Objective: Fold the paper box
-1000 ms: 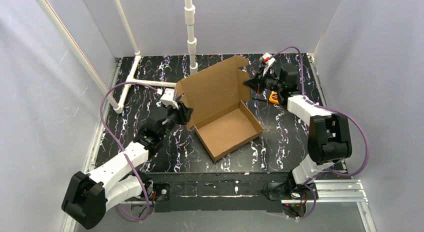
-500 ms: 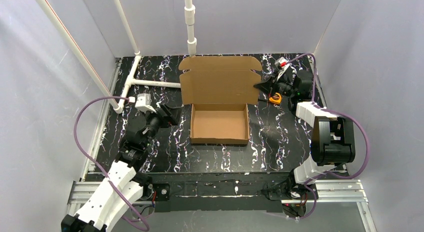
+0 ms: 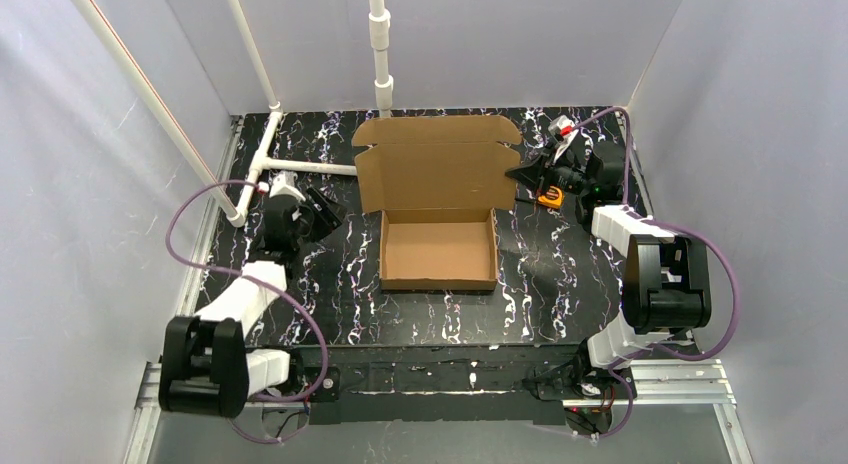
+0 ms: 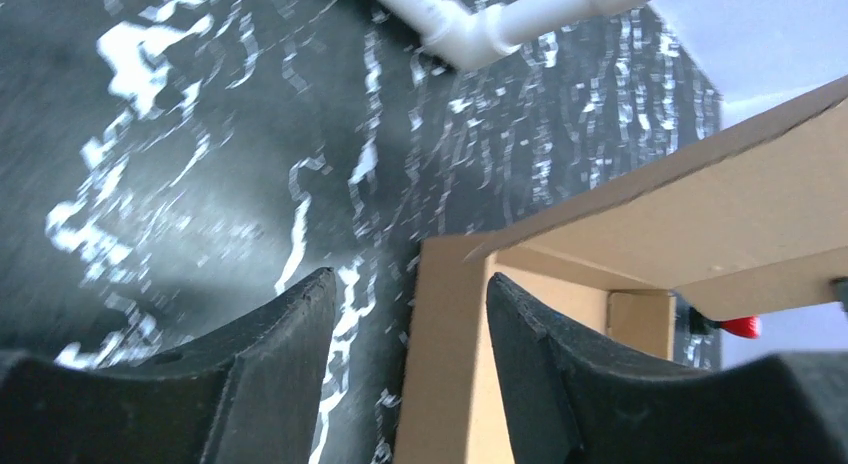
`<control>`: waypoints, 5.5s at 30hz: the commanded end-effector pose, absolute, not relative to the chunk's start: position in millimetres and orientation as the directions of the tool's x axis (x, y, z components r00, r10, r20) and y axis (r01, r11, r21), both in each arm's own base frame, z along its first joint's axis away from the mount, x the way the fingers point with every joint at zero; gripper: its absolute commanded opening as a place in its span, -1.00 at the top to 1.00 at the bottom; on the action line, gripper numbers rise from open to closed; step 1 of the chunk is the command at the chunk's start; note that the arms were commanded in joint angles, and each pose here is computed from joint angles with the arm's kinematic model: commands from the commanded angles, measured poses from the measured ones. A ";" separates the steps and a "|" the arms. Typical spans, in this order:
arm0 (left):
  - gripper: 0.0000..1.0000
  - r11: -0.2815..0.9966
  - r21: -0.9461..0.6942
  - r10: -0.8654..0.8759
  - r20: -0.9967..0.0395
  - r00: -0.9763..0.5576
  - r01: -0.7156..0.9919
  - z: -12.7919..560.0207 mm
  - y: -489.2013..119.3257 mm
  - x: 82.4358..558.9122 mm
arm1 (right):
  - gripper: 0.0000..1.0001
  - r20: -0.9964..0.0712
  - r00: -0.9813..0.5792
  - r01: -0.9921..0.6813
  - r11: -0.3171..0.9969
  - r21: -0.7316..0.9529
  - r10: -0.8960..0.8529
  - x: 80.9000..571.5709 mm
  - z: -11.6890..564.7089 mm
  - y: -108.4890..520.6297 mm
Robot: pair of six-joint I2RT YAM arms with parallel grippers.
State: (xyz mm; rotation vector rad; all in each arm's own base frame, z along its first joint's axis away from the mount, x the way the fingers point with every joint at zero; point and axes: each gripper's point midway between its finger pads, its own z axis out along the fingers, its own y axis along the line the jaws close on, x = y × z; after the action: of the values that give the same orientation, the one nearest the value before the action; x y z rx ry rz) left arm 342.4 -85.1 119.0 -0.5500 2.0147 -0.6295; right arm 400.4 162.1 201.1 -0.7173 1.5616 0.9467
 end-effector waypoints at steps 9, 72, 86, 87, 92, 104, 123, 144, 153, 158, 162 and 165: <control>0.18 0.707 -0.672 -0.511 -0.702 -0.496 0.222 176.8 -127.8 390.5 | 0.97 -0.994 -0.096 -0.880 0.461 0.112 0.058 392.6 231.4 166.4; 0.23 0.443 -0.505 -0.413 -0.849 -0.331 0.741 213.0 -203.8 335.4 | 0.97 -0.973 -0.082 -0.834 0.549 -0.052 -0.218 439.1 228.6 201.5; 0.09 0.454 -0.506 -0.379 -0.854 -0.355 0.734 212.6 -213.5 296.5 | 0.97 -0.992 -0.109 -0.775 0.630 0.047 -0.061 414.9 212.9 192.0; 0.10 0.452 -0.506 -0.371 -0.855 -0.361 0.735 211.3 -216.5 294.8 | 0.97 -0.994 -0.103 -0.767 0.639 0.061 -0.028 411.3 213.6 186.9; 0.11 0.438 -0.484 -0.331 -0.870 -0.365 0.758 211.0 -232.9 290.2 | 0.97 -0.992 -0.043 -0.735 0.669 0.114 0.122 395.9 213.3 170.8; 0.10 0.445 -0.492 -0.295 -0.870 -0.396 0.748 192.8 -236.0 286.0 | 0.97 -0.985 -0.019 -0.631 0.762 0.144 0.170 389.3 192.7 150.4; 0.10 0.470 -0.517 -0.273 -0.856 -0.440 0.715 164.3 -231.4 268.9 | 0.96 -0.987 -0.082 -0.698 0.698 0.157 0.140 352.6 165.4 159.7; 0.09 0.510 -0.462 -0.256 -0.887 -0.385 0.726 173.4 -231.6 280.4 | 0.97 -0.999 0.045 -0.732 0.681 -0.021 0.018 378.8 190.0 169.1; 0.05 0.564 -0.316 -0.177 -0.949 -0.262 0.763 192.8 -232.3 314.3 | 0.97 -0.980 0.153 -0.760 0.650 -0.032 0.131 429.0 218.6 188.0; 0.05 0.544 -0.312 -0.141 -0.949 -0.282 0.779 184.2 -235.4 329.3 | 0.97 -0.968 0.186 -0.764 0.644 -0.035 0.168 441.1 213.3 192.9; 0.06 0.509 -0.335 -0.134 -0.941 -0.311 0.793 179.9 -238.2 324.6 | 0.97 -0.969 0.183 -0.773 0.633 -0.037 0.166 434.2 204.1 193.6; 0.06 0.485 -0.349 -0.129 -0.935 -0.329 0.802 177.5 -239.3 316.0 | 0.97 -0.972 0.175 -0.777 0.628 -0.039 0.156 423.0 194.2 192.6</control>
State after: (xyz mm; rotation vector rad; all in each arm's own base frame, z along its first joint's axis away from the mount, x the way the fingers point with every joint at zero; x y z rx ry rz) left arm 325.1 -234.6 165.3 0.5150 1.6861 -1.0252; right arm 440.0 186.5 187.3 -0.5762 1.3024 0.7134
